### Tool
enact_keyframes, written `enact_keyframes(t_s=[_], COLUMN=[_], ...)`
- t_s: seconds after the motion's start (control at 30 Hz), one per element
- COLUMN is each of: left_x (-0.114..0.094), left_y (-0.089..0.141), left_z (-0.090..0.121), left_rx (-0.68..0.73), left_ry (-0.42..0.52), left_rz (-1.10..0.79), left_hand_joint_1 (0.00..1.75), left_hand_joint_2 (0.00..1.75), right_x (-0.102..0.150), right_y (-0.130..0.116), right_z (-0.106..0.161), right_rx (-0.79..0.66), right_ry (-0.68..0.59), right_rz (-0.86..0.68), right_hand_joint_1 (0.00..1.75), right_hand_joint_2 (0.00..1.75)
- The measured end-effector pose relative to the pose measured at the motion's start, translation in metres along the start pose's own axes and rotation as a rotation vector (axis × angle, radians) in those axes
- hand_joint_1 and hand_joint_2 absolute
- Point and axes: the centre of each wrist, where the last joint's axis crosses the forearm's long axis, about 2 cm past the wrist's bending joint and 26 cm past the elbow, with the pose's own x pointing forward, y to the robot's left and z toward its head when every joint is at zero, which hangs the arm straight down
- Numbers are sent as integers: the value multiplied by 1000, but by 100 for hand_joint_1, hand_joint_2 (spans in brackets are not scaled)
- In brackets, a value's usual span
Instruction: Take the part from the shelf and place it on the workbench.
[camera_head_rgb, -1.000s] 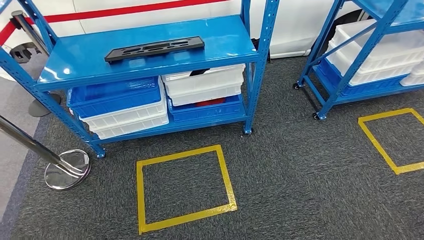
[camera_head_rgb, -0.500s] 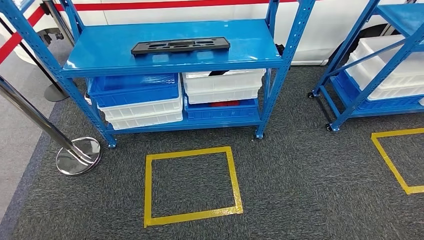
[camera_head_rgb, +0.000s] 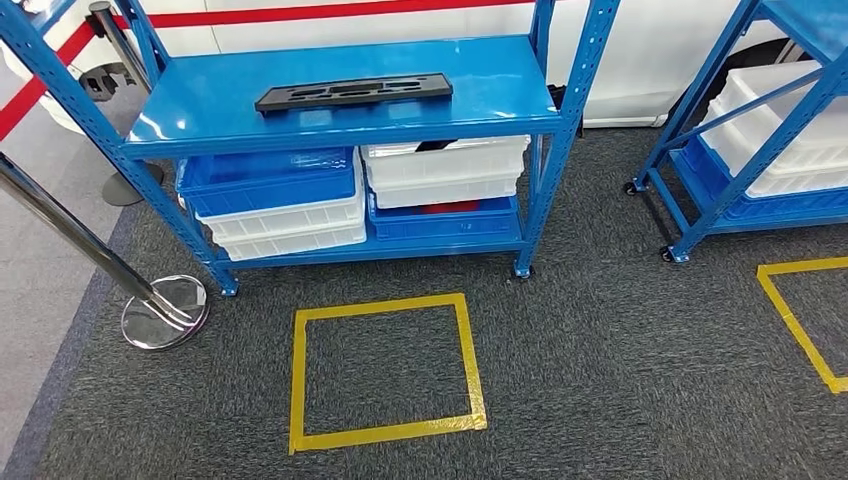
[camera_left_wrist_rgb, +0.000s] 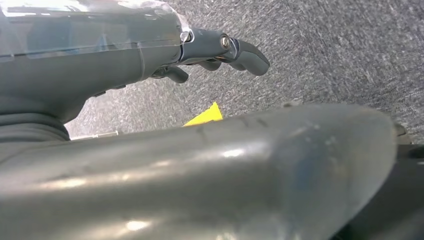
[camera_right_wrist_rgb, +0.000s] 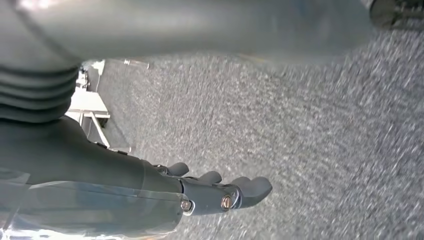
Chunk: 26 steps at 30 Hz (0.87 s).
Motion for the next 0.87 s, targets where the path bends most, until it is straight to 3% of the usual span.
enact_keyframes(t_s=[0.23,0.37,0.57,0.7,0.8,0.83,0.87], left_x=[1,1,1,1,1,1,1], left_y=[-2,-3,-3,-3,-3,-3,-3], left_z=[0,1,0,0,0,0,0], left_rx=[-4,-5,-4,-4,-7,-9,-9], left_ry=[-2,1,0,0,-4,-5,-6], left_rz=[8,12,12,12,11,11,11], left_hand_joint_1=[0,0,0,0,0,0,0], left_hand_joint_2=[0,0,0,175,175,175,175], right_x=[0,1,1,1,1,1,1], right_y=[-2,-1,0,0,0,0,0], right_z=[0,0,0,0,0,0,0], right_rx=[-23,-28,6,9,18,21,22], right_ry=[-21,-42,-84,-83,-73,-65,-61], right_rz=[-1,-6,-14,-17,-21,-22,-23], right_hand_joint_1=[0,0,0,0,0,0,0], right_hand_joint_2=[175,0,0,0,0,44,58])
